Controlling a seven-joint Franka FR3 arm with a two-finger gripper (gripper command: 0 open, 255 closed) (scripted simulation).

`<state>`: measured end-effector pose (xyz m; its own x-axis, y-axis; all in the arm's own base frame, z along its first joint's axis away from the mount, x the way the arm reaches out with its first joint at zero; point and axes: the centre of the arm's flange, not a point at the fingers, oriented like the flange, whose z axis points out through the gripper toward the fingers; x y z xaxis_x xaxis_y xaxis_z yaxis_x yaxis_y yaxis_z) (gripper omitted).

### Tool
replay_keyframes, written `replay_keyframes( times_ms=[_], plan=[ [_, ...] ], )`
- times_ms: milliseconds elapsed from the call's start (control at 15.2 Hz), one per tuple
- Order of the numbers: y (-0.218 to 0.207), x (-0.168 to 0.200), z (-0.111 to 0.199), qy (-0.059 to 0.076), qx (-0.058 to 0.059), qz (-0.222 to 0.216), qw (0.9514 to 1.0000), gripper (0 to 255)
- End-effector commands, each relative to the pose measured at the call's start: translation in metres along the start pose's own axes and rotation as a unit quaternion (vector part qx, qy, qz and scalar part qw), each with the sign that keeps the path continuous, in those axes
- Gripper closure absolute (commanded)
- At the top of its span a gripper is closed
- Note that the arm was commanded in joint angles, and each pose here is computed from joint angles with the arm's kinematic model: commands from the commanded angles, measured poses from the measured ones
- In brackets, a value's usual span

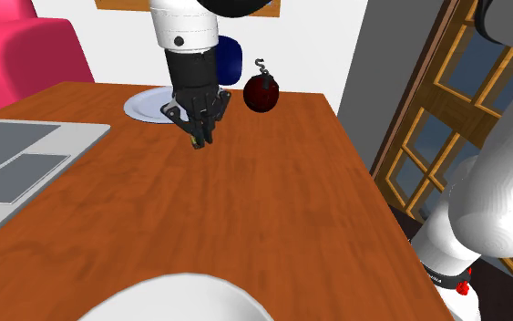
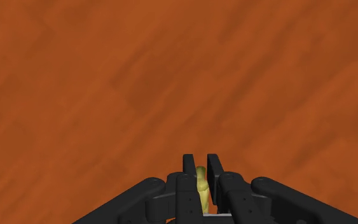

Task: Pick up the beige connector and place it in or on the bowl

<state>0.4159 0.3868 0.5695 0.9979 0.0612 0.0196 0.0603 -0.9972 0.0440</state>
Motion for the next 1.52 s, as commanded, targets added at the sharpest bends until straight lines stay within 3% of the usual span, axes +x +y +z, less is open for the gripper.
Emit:
replay_keyframes(
  times_ms=[0,1320,1452],
  plan=[
    [0.001,0.001,-0.011,0.0,0.0,0.0,1.0,255],
    [0.005,0.003,-0.116,0.0,0.0,0.0,1.0,255],
    [-0.01,-0.019,-0.117,0.0,0.0,0.0,1.0,255]
  ],
)
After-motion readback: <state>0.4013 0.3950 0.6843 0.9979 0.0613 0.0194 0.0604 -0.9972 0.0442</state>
